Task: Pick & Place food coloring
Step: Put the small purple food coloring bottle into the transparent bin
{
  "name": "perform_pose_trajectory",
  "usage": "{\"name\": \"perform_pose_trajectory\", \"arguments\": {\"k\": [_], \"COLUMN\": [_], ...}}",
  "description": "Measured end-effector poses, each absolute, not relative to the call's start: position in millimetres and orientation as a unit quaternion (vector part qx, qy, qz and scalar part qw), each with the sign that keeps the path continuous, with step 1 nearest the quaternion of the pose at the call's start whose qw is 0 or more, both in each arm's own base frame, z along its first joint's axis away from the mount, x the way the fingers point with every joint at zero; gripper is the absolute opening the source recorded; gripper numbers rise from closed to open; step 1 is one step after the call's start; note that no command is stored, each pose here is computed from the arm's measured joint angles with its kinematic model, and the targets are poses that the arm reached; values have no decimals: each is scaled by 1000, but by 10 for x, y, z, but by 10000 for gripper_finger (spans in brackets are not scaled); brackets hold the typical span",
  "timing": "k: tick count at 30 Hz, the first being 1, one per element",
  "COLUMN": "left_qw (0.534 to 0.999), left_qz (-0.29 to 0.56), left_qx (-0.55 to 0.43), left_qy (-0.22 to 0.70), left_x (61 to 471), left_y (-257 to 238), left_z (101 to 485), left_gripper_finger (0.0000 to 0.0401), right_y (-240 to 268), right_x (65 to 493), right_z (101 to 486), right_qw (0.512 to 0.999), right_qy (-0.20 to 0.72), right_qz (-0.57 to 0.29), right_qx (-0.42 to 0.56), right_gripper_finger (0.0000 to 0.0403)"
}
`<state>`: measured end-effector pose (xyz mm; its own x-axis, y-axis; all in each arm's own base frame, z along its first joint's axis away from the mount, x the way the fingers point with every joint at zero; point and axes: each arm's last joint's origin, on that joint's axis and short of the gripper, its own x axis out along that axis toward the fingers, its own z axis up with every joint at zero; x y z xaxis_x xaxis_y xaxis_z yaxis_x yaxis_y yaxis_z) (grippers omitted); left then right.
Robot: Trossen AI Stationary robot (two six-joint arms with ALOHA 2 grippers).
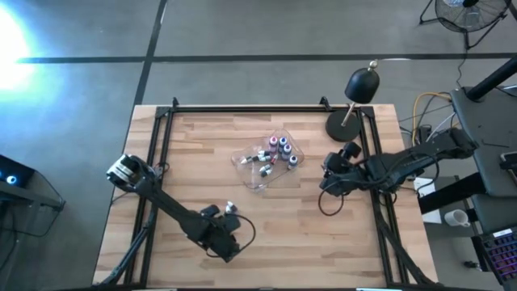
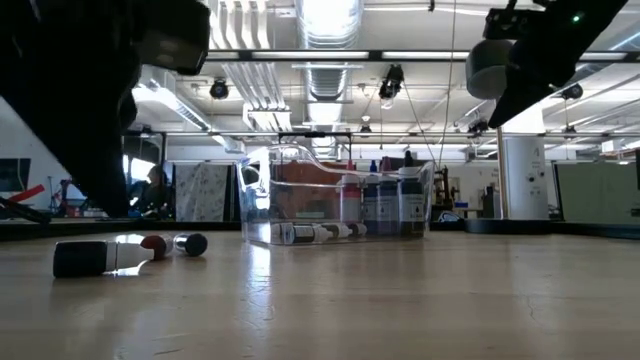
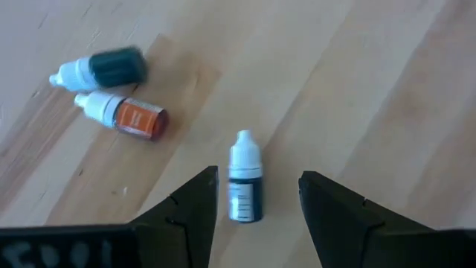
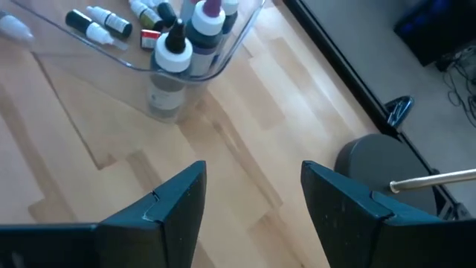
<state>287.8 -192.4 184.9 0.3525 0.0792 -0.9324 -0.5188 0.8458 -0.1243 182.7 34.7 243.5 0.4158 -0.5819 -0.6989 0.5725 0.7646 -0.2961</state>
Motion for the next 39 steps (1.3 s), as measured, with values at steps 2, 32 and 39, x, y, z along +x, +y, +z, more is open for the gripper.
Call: {"name": "perform_pose_trajectory", "arguments": {"k": [2,32,39], "left_qw": [793,771,763], "left_qz": [193,171,178], "left_qx": [-199,-248,-267], "left_qy": [543,562,561], "left_x": [2866,2906,2926], "left_y": [-1916,-1691,-1649], "left_z": [1805,1500,1487], "left_gripper_finger": [163,98,83], "right_y": [323,189,190], "right_x": [1842,1863,1858], "right_z": [2439,2344,2334], "right_qw": [841,830,829], "right_qy": [416,424,426], "right_qz": [-345,-361,-361], "right_qx": [-7,-31,-30], "right_gripper_finger": [215,214,214]}}
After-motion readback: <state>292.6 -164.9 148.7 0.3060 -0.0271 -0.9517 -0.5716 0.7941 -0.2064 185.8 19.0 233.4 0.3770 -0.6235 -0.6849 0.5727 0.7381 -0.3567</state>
